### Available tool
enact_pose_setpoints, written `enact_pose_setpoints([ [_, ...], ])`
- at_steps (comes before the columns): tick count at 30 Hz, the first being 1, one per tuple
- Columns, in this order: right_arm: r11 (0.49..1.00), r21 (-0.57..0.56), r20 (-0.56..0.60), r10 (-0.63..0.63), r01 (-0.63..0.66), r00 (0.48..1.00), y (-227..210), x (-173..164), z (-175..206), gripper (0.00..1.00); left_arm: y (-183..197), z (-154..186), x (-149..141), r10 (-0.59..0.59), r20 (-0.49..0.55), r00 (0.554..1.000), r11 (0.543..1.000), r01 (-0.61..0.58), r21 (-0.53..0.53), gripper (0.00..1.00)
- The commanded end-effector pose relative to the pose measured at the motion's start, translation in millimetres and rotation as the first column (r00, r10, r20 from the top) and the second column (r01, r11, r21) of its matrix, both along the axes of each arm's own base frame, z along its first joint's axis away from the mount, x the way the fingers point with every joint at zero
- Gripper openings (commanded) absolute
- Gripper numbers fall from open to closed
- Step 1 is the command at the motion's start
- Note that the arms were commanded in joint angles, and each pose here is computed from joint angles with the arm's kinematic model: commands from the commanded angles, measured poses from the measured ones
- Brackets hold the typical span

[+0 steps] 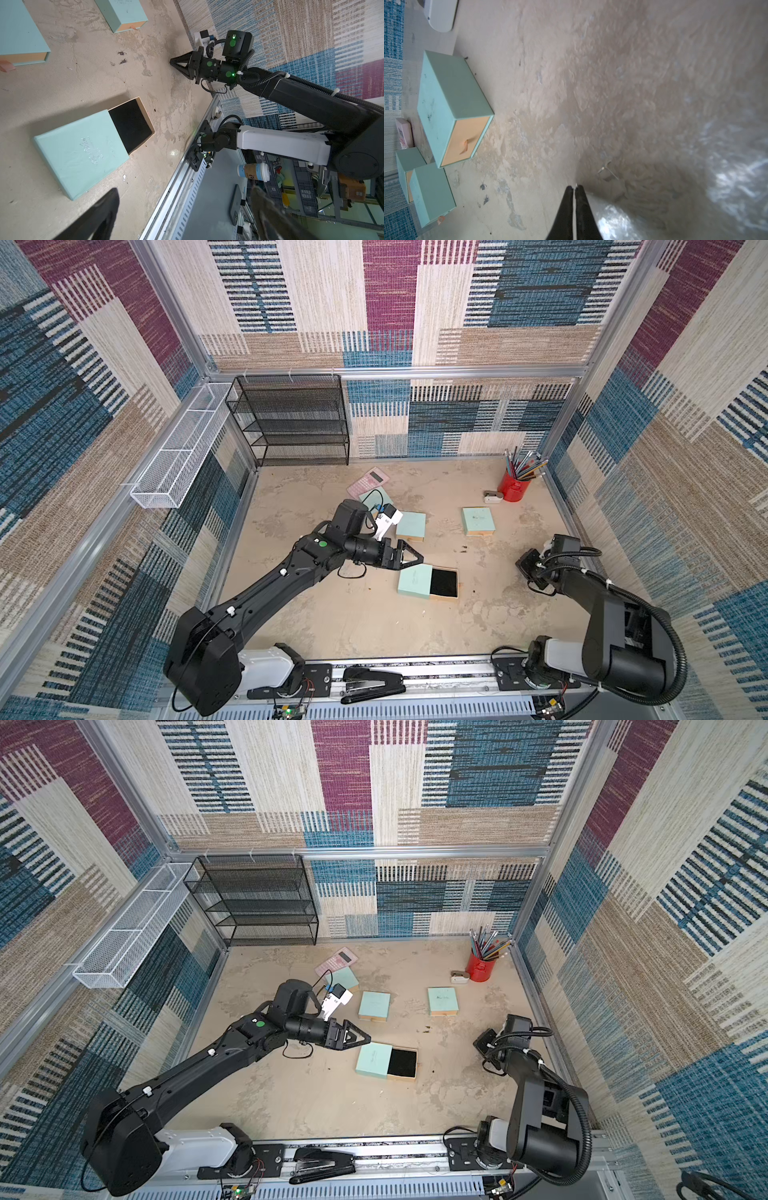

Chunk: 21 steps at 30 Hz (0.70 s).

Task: Take out the earrings from the drawer-style jewelry box
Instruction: Place the earring at the center of the board.

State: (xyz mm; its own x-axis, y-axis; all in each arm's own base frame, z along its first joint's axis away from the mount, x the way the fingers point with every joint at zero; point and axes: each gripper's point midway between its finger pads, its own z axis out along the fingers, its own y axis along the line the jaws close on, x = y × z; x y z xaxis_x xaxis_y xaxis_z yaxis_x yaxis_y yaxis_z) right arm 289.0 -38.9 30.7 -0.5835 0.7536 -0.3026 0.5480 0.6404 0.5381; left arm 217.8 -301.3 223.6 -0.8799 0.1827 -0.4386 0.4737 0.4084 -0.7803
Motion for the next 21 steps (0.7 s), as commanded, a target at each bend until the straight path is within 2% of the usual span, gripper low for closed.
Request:
enact_pose_setpoints([
  [1, 1.000, -0.004, 0.046, 0.010, -0.009, 0.999, 0.5, 6.0, 9.7, 0.17, -1.9, 2.9, -1.1, -0.010, -0.007, 1.000, 1.000, 0.010, -0.022, 0.98],
  [8, 1.000, -0.026, 0.047, 0.000, 0.001, 0.999, -3.0, 4.8, 16.4, 0.17, -1.4, 3.0, -1.3, -0.008, -0.008, 1.000, 1.000, 0.008, -0.024, 0.98],
  [12, 0.998, -0.056, 0.097, 0.037, -0.032, 0.995, -2.4, 9.7, 37.4, 0.18, -0.6, 0.6, 0.7, 0.002, -0.012, 1.000, 1.000, -0.002, -0.022, 0.99],
  [16, 0.989, -0.049, 0.162, 0.146, -0.139, 0.976, 18.4, 11.9, 65.6, 0.28, 1.4, -7.3, 6.0, 0.026, -0.032, 0.999, 1.000, -0.026, -0.006, 0.98],
  [21, 0.956, -0.046, 0.203, 0.294, -0.291, 0.934, 71.1, -1.8, 95.3, 0.48, 5.0, -15.3, 12.0, 0.052, -0.053, 0.997, 0.998, -0.051, 0.028, 0.98],
])
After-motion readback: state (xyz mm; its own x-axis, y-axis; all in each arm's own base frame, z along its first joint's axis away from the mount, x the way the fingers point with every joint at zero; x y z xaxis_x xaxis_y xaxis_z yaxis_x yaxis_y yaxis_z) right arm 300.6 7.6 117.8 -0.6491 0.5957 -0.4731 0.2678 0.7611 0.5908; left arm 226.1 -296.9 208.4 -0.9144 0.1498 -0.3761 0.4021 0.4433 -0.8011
